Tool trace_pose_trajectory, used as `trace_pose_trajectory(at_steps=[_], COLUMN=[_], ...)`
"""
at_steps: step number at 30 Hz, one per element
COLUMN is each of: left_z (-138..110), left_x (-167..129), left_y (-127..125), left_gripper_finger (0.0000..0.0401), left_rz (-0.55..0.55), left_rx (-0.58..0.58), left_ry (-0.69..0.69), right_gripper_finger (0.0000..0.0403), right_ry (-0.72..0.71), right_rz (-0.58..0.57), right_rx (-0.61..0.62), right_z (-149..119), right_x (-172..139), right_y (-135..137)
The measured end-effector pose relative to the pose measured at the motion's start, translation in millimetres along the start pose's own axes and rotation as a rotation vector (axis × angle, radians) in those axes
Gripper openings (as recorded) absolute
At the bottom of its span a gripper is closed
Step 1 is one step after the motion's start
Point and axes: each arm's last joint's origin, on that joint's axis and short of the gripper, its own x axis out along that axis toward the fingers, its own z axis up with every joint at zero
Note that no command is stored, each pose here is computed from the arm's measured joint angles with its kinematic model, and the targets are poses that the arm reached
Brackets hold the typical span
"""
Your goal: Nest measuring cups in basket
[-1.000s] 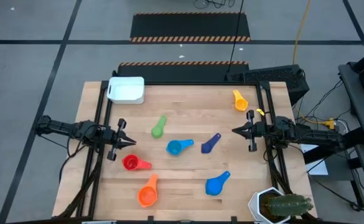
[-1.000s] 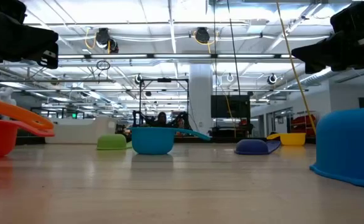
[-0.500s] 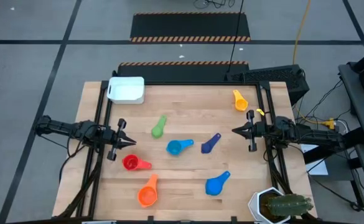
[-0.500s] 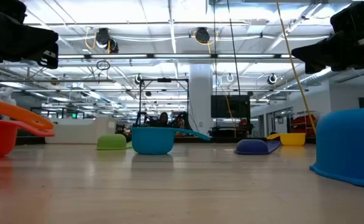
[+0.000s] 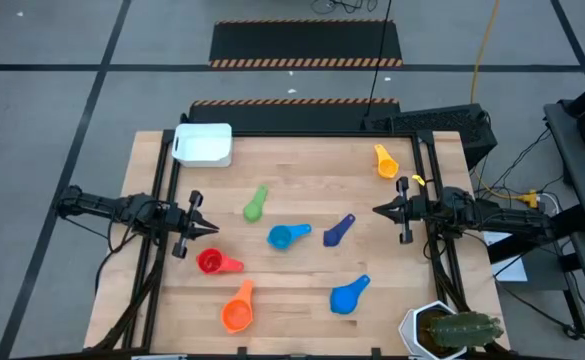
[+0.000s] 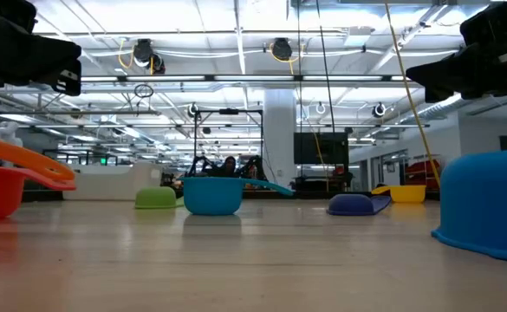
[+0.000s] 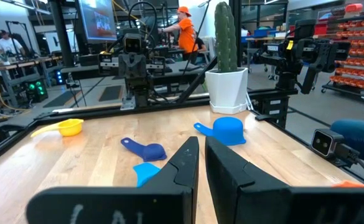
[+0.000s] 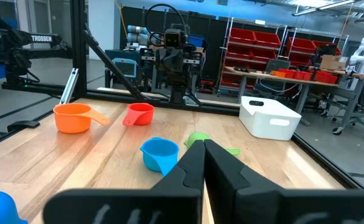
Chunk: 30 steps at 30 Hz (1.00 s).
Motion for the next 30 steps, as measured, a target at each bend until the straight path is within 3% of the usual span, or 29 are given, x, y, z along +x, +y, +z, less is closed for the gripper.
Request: trace_pose_trajectory(at_steps=[22, 26, 30], left_z=[1.6, 8.4, 19.2], left_x=[0.0, -0.4, -2.0], left_y=[0.6, 1.2, 2.0], left_gripper_finger=[0.0033, 0.0033, 0.0033], left_rz=[0.018, 0.027, 0.034], left_rx=[0.001, 0.04, 0.006], left_ry=[-0.015, -0.084, -0.198], right_gripper_finger=[0.0, 0.0, 0.0], right_ry=[0.0, -0.001, 0.0], right_rz=[0.0, 0.0, 0.0], right_rx=[0.0, 0.0, 0.0], right_z=[0.0, 0.0, 0.0], right_x=[0.0, 0.0, 0.0], right_y=[0.0, 0.0, 0.0])
